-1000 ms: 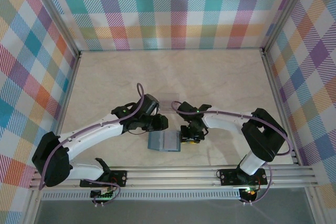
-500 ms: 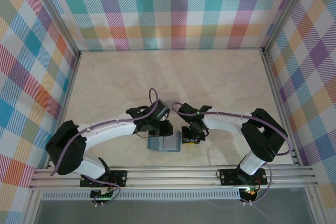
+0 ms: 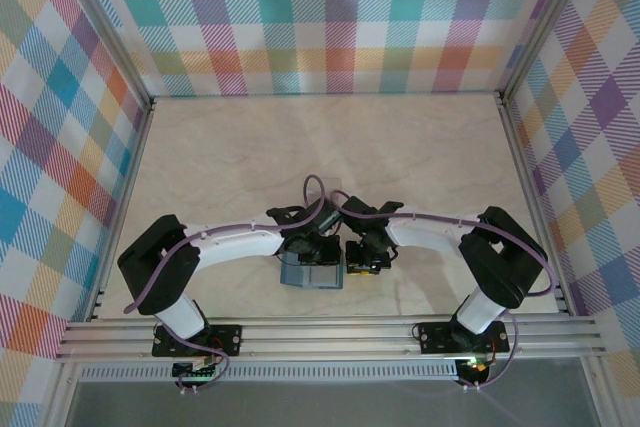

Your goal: Take the credit cards out of the card holder

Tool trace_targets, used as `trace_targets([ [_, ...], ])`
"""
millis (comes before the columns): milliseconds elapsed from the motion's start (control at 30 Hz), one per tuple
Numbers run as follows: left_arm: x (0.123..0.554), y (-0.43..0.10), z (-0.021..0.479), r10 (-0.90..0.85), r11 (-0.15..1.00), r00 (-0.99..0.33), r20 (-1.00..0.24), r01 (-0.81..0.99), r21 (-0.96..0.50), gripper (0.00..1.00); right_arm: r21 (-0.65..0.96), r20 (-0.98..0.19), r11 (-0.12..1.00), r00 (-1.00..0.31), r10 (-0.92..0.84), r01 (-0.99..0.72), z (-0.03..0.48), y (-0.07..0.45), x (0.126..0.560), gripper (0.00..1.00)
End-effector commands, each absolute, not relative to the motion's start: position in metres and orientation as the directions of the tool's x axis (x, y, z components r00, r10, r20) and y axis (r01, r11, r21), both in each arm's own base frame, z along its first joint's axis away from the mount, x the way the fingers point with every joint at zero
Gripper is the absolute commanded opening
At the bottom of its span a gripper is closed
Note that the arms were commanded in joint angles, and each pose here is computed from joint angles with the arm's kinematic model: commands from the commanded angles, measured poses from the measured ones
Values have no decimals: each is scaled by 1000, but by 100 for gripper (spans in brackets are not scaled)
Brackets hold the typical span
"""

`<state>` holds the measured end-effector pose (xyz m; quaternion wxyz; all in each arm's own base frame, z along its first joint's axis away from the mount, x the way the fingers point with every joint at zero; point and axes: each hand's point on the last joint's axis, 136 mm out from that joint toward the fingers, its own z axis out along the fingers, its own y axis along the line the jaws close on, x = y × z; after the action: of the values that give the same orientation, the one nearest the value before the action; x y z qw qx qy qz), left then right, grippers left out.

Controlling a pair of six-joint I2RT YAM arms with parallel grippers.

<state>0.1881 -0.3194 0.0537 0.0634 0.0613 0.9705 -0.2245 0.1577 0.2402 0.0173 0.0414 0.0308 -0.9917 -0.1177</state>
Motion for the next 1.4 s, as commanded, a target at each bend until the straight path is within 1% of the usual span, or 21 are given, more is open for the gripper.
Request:
trace_targets([
  [0, 188, -328, 50, 89, 887, -985, -145, 145, -438, 13, 186, 83, 980, -993, -81, -64, 5, 229, 152, 27],
  [467, 178, -319, 25, 95, 907, -990, -101, 128, -401, 12, 172, 79, 983, -993, -85, -70, 7, 226, 152, 28],
  [567, 178, -316, 28, 93, 907, -989, -117, 133, -401, 10, 174, 80, 982, -993, -84, -69, 7, 227, 152, 28],
  [800, 186, -309, 54, 76, 904, -976, -204, 154, -400, 8, 172, 82, 983, -993, -83, -68, 5, 227, 153, 28],
  [933, 187, -307, 61, 73, 902, -973, -220, 159, -402, 8, 163, 84, 984, -993, -84, -69, 5, 226, 153, 28],
  [1367, 177, -311, 34, 68, 895, -985, -156, 129, -426, 7, 162, 83, 984, -992, -91, -77, 7, 228, 155, 28],
])
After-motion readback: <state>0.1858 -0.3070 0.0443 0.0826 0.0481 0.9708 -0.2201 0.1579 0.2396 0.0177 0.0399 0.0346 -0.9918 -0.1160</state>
